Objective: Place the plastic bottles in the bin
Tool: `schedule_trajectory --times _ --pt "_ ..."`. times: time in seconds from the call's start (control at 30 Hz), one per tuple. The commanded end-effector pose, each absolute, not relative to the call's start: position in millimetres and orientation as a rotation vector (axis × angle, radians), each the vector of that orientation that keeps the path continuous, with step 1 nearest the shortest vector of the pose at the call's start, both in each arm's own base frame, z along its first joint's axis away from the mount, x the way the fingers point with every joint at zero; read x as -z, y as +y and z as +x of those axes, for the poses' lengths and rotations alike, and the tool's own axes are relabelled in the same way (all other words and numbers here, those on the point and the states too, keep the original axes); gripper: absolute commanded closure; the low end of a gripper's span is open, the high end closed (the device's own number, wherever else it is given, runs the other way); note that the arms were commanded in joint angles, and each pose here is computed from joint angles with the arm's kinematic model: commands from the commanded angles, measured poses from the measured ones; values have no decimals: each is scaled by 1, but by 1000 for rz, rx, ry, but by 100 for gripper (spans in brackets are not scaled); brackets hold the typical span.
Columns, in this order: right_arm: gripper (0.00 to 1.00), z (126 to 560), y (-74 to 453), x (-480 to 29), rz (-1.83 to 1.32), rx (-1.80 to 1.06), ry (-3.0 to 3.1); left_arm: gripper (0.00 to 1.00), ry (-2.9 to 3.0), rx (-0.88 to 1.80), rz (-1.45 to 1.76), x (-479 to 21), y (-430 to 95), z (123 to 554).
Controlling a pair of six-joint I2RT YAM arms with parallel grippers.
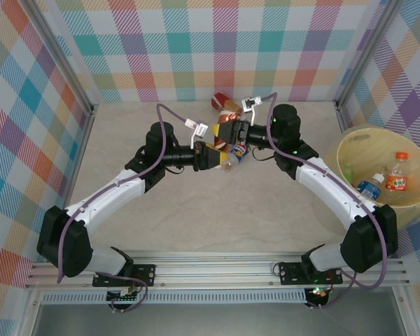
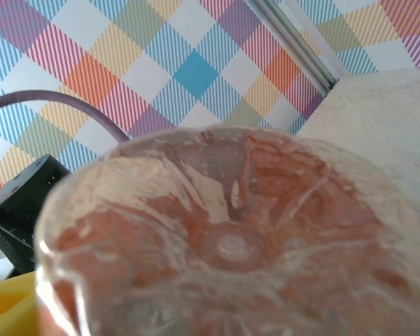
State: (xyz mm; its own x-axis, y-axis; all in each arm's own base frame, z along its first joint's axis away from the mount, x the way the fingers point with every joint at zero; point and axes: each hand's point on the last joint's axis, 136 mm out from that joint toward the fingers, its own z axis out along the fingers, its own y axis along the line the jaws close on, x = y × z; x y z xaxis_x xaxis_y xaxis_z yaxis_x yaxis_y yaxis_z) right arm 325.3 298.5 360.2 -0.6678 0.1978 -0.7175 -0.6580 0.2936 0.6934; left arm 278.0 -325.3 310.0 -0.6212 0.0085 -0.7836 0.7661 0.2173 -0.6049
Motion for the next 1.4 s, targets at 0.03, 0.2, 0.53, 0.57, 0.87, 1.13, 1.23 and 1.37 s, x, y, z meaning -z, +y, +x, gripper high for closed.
schedule_trajectory --times 0.03,0.2,0.53,0.57,0.87,1.13,1.23,1.37 --pt "28 325 293 -390 -382 -1463 1687 70 1767 1470 764 -326 -332 277" --pt "43 324 292 -390 -391 -1457 1683 67 1788 1455 746 -322 -332 281" --pt "51 323 285 -387 -389 -1375 1703 36 1826 1410 674 -317 -330 293" --pt "51 322 284 -387 -390 -1366 1708 32 1831 1415 671 -316 -330 293" --pt "52 323 270 -375 -385 -1213 1768 0 1766 1412 655 -329 -325 288" --pt "54 331 240 -365 -318 -950 1859 0 1770 1307 556 -332 -311 297" --pt "55 337 220 -356 -261 -807 1922 0 1779 1209 455 -330 -297 309" --pt "55 341 191 -349 -217 -615 1972 0 1817 1059 304 -321 -275 327"
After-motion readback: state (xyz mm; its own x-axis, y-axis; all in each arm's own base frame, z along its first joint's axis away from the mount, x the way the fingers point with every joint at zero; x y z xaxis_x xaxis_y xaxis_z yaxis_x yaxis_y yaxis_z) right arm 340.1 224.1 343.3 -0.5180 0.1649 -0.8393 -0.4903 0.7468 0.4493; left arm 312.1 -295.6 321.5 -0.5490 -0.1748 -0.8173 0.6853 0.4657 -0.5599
